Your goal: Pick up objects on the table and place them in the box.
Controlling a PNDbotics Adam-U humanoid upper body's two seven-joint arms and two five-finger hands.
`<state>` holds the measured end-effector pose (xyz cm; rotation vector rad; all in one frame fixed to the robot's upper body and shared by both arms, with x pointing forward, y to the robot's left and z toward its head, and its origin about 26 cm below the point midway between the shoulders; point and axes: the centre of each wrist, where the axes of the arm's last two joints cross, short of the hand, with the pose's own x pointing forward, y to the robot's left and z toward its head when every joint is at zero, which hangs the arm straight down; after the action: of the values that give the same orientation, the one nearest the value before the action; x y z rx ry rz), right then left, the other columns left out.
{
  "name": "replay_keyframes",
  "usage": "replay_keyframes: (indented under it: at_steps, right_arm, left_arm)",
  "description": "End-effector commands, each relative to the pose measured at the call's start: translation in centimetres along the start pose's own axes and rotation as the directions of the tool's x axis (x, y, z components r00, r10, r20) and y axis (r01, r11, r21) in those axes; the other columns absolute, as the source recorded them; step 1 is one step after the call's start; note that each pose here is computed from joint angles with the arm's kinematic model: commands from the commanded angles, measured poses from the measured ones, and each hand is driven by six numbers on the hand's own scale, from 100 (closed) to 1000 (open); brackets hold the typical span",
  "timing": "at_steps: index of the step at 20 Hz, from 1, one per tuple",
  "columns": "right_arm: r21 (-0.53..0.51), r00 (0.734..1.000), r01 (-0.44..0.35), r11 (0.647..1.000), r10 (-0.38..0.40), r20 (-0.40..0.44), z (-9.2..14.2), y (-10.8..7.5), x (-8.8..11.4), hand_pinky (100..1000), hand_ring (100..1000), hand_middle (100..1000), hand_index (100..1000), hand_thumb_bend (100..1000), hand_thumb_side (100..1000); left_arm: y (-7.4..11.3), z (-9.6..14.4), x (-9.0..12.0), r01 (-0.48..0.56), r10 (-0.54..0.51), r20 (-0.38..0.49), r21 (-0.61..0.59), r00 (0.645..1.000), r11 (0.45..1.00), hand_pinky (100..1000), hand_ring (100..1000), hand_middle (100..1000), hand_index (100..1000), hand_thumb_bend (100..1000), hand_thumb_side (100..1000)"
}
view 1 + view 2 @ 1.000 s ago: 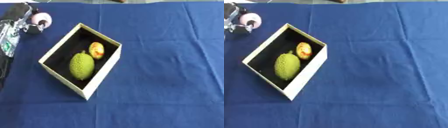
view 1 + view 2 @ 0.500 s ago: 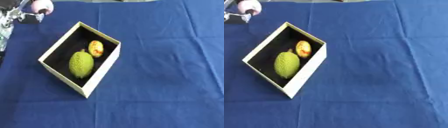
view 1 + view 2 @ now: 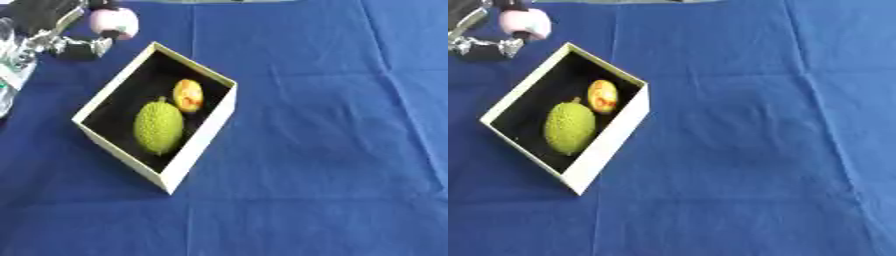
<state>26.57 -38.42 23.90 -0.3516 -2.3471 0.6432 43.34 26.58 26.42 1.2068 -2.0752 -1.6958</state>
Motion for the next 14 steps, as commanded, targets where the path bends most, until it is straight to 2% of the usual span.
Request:
replay_keyframes:
  at_steps: [1, 6, 9, 14]
  right_arm:
    - [0.019, 0.999, -0.029, 0.999, 0.029, 0.032, -0.7, -0.7, 0.9, 916, 862, 405, 735, 100, 519]
    - [0.019, 0.999, -0.025, 1.000, 0.024, 0.041, -0.8, -0.7, 0.9, 916, 861, 405, 735, 100, 519]
    - [0.019, 0.999, -0.022, 1.000, 0.021, 0.048, -0.9, -0.7, 0.9, 916, 861, 405, 735, 100, 520]
    - [0.021, 0.998, -0.017, 1.000, 0.016, 0.053, -0.9, -0.6, 0.9, 916, 861, 404, 735, 100, 519]
  left_arm:
    - [2.1, 0.8, 0.2, 0.020, -0.020, 0.089, -0.005, 0.996, 1.000, 581, 525, 464, 643, 100, 100]
    - [2.3, 2.7, 1.7, -0.019, 0.031, 0.180, -0.069, 0.983, 0.997, 575, 524, 464, 641, 100, 100]
    - [2.6, 3.2, 3.0, -0.032, 0.050, 0.185, -0.100, 0.981, 0.994, 574, 525, 466, 642, 100, 100]
    - [4.1, 2.5, 5.3, -0.075, 0.117, 0.167, -0.238, 0.979, 0.968, 578, 530, 472, 648, 100, 100]
